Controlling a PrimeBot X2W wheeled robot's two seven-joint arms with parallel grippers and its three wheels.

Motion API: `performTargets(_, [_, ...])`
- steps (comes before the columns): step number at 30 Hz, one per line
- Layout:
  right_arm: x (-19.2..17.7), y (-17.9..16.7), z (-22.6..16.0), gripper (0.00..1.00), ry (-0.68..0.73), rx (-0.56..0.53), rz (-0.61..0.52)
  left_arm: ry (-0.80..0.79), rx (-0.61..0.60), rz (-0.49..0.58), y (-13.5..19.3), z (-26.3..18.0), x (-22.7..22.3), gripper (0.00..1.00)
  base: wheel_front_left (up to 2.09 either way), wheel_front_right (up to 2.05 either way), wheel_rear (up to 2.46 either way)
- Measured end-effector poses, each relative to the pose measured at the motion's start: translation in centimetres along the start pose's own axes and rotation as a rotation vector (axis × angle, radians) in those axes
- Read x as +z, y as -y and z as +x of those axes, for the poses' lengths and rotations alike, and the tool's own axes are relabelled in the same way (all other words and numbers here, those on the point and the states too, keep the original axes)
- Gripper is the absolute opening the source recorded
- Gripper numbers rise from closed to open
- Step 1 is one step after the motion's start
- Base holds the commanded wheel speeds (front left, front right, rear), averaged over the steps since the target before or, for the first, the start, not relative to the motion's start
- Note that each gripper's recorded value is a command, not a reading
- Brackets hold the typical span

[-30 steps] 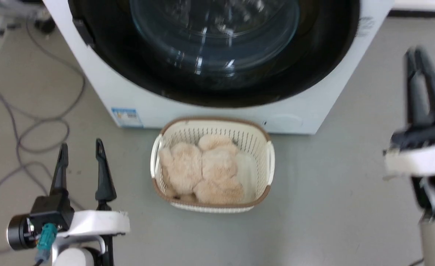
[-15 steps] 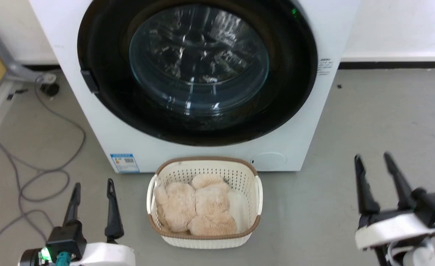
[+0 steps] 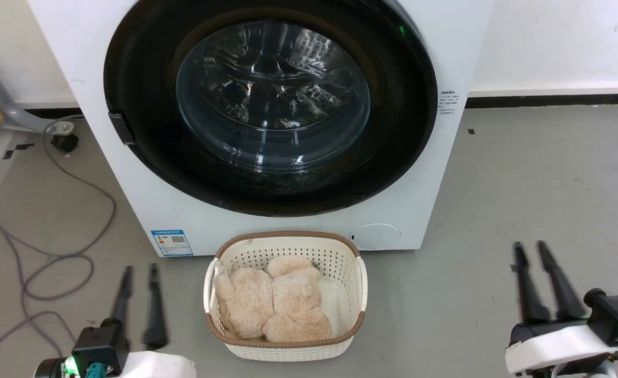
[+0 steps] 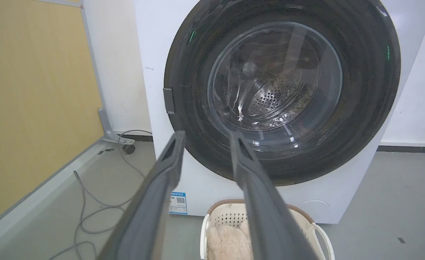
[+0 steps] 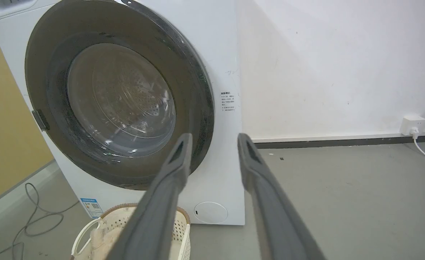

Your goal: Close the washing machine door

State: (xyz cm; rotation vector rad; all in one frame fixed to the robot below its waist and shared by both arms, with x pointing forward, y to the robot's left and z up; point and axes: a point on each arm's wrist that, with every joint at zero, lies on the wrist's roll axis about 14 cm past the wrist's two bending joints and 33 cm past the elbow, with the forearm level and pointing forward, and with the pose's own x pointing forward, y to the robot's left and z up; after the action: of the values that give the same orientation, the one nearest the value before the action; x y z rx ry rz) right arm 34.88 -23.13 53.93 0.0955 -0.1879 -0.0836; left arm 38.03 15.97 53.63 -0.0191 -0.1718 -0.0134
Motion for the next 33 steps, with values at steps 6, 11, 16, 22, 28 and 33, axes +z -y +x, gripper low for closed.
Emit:
performTargets(6, [-0.2,-0.3,0.1,0.00,-0.010,0.008,0.001,-0.009,0.004,0.003,-0.2,-0.1,-0.1,0.00,0.00,0.00,0.00])
performTargets(11, [-0.3,-0.6,0.3,0.00,-0.019,0.018,-0.005,-0.018,0.009,0.004,-0.3,-0.2,-0.2,0.00,0.00,0.00,0.00])
performTargets(16, [-0.2,-0.8,0.4,0.00,-0.021,0.026,-0.007,-0.025,0.011,0.004,-0.4,-0.2,-0.3,0.00,0.00,0.00,0.00])
performTargets(22, [-0.3,-1.2,0.6,0.00,-0.029,0.037,-0.015,-0.035,0.008,0.005,-0.5,-0.3,-0.3,0.00,0.00,0.00,0.00])
performTargets(28, [-0.4,-1.5,0.7,0.00,-0.039,0.048,-0.020,-0.047,0.010,0.011,-0.6,-0.4,-0.5,0.00,0.00,0.00,0.00])
performTargets(33, [-0.4,-1.8,0.8,0.00,-0.046,0.057,-0.022,-0.053,0.008,0.011,-0.6,-0.4,-0.5,0.00,0.00,0.00,0.00])
